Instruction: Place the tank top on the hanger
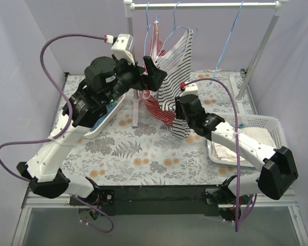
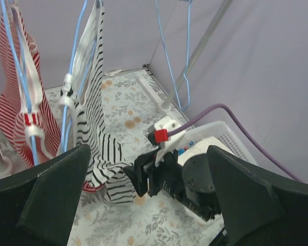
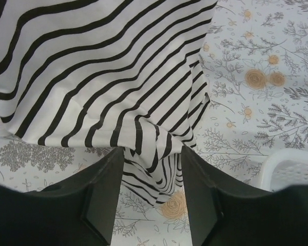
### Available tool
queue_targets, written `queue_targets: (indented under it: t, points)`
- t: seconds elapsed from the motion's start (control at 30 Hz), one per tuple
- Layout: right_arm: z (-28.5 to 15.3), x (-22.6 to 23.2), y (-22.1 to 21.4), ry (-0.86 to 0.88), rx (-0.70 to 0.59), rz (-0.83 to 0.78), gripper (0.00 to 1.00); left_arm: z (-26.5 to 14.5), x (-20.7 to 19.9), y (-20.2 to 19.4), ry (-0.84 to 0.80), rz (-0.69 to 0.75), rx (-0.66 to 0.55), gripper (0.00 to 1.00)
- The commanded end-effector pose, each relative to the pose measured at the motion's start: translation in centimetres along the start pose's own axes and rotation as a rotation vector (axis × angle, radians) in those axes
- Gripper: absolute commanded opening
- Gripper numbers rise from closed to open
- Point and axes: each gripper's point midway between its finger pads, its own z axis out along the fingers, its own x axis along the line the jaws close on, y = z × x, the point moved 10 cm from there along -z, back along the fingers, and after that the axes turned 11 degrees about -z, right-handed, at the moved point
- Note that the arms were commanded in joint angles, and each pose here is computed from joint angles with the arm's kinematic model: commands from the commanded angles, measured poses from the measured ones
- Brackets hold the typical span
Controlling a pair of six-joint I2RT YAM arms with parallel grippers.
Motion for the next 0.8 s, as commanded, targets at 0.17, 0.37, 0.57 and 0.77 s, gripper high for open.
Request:
queue_targets:
  t: [0.17, 0.37, 0.57, 0.77]
  points:
    - [-2.4, 1.9, -3.7, 0.328, 0.081, 0.061, 0.63, -7.7, 2.8, -2.3, 0.059, -0.105, -0.044, 0.98]
    - [-4.9, 2.0, -6.7, 0.440, 0.092, 0.112, 0.66, -11.7, 5.3, -4.9, 0.111, -0.153, -0.066, 0.98]
    - [-7.1, 1.2, -7.9, 0.508, 0.040, 0.164, 0.70, -11.4, 9.5, -12.8, 0.217, -0.213, 0.116, 0.98]
    - [-8.2, 0.7, -9.7, 0.533, 0.021, 0.198, 0.74, -11.0, 13.8, -20.2, 0.326, -0.275, 0.230, 0.98]
